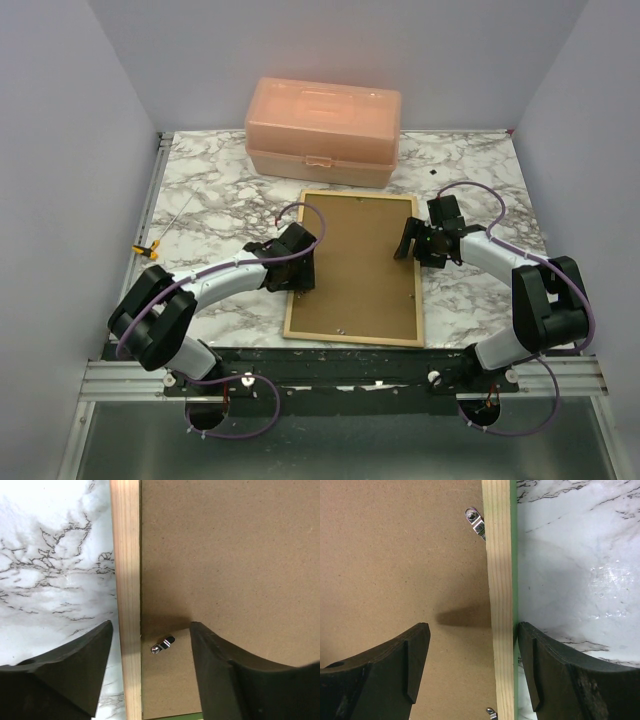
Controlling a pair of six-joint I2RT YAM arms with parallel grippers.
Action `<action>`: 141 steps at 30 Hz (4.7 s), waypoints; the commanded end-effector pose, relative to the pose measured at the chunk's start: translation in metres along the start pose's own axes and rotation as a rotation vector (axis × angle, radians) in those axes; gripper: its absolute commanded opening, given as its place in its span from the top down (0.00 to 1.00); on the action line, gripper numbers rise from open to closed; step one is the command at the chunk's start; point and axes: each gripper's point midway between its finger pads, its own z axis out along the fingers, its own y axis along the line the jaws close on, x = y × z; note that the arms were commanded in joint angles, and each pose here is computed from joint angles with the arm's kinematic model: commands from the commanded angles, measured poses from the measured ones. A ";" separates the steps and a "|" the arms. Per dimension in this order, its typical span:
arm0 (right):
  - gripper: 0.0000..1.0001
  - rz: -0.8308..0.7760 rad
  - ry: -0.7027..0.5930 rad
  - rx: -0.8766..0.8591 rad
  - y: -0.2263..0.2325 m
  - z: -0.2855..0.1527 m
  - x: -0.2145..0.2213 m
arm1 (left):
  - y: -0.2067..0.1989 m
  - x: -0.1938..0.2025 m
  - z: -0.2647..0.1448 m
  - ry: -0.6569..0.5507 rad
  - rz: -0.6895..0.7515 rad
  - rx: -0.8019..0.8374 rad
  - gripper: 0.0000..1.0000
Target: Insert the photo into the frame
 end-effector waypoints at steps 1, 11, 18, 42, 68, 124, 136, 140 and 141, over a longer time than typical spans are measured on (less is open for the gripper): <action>0.23 0.017 0.140 -0.009 -0.006 0.011 0.039 | -0.008 -0.002 -0.002 -0.012 0.023 0.054 0.31; 0.23 0.013 0.143 -0.007 -0.007 0.012 0.040 | -0.002 0.007 -0.008 0.011 0.107 0.061 0.36; 0.23 0.013 0.146 -0.006 -0.007 0.013 0.041 | 0.019 0.015 -0.003 0.031 0.109 -0.044 0.41; 0.23 0.006 0.154 0.010 -0.012 0.016 0.043 | -0.001 0.018 0.008 0.063 0.116 0.050 1.00; 0.23 -0.007 0.122 -0.012 -0.006 0.000 0.036 | 0.013 0.019 0.007 0.089 -0.050 0.088 0.95; 0.21 -0.038 0.119 -0.009 -0.001 0.005 0.023 | 0.005 -0.125 0.054 0.070 -0.022 -0.073 0.54; 0.21 -0.038 0.120 -0.018 -0.001 0.004 0.025 | 0.008 -0.125 0.068 0.071 -0.047 -0.112 0.53; 0.21 -0.039 0.121 -0.018 -0.001 0.004 0.026 | 0.010 -0.127 0.068 0.062 -0.058 -0.122 0.69; 0.21 -0.039 0.121 -0.017 -0.002 0.004 0.027 | 0.009 -0.127 0.068 0.065 -0.054 -0.118 0.75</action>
